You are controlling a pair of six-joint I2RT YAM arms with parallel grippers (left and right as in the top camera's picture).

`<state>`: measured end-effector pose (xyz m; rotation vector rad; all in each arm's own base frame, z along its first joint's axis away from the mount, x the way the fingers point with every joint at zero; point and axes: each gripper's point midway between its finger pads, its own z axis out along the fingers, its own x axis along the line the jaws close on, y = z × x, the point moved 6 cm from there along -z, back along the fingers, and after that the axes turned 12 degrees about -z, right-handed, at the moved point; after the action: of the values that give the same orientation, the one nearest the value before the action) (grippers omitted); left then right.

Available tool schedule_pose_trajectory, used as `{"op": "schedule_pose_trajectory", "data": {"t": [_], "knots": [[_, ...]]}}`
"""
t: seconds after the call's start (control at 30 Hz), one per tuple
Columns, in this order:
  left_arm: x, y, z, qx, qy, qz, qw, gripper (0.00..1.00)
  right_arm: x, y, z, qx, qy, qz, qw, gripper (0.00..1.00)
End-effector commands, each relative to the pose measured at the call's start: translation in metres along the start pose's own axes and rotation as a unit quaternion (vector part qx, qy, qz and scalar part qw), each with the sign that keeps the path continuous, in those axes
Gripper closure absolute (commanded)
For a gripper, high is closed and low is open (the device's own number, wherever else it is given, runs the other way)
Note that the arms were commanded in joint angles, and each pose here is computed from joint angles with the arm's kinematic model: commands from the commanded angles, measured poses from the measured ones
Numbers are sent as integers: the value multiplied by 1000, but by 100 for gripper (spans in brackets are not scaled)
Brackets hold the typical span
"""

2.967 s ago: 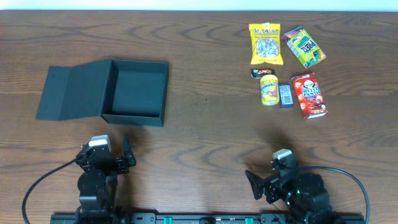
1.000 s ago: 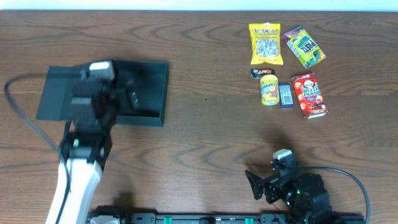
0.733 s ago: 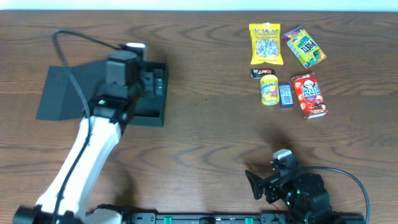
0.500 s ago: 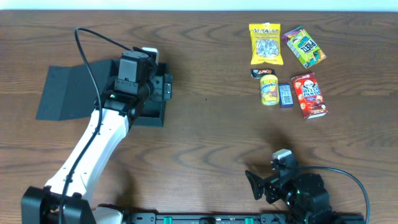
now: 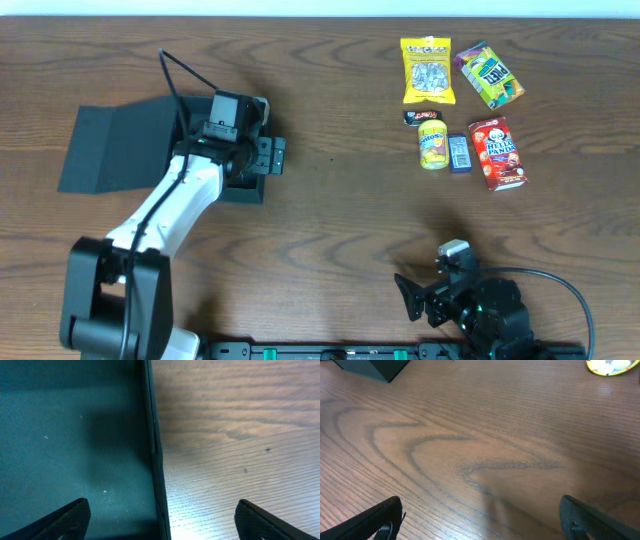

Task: Pack container
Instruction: 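Reach the left gripper to the box lid edge and grasp it, then swing the lid upward and back with the left gripper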

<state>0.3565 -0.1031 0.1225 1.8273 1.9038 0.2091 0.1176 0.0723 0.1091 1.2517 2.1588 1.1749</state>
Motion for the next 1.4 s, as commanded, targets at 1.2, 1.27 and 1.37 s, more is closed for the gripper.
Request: {"op": "schedule_pose_trajectory", "data": {"t": [1.2, 1.27, 1.37], "knots": [[-101, -66, 12, 86, -73, 487, 866, 95, 1, -1, 1, 1, 3, -9, 1000, 1], [-108, -77, 9, 97, -93, 537, 833, 95, 1, -1, 1, 1, 3, -9, 1000, 1], [-111, -87, 8, 109, -99, 580, 801, 95, 1, -1, 1, 1, 3, -9, 1000, 1]]}}
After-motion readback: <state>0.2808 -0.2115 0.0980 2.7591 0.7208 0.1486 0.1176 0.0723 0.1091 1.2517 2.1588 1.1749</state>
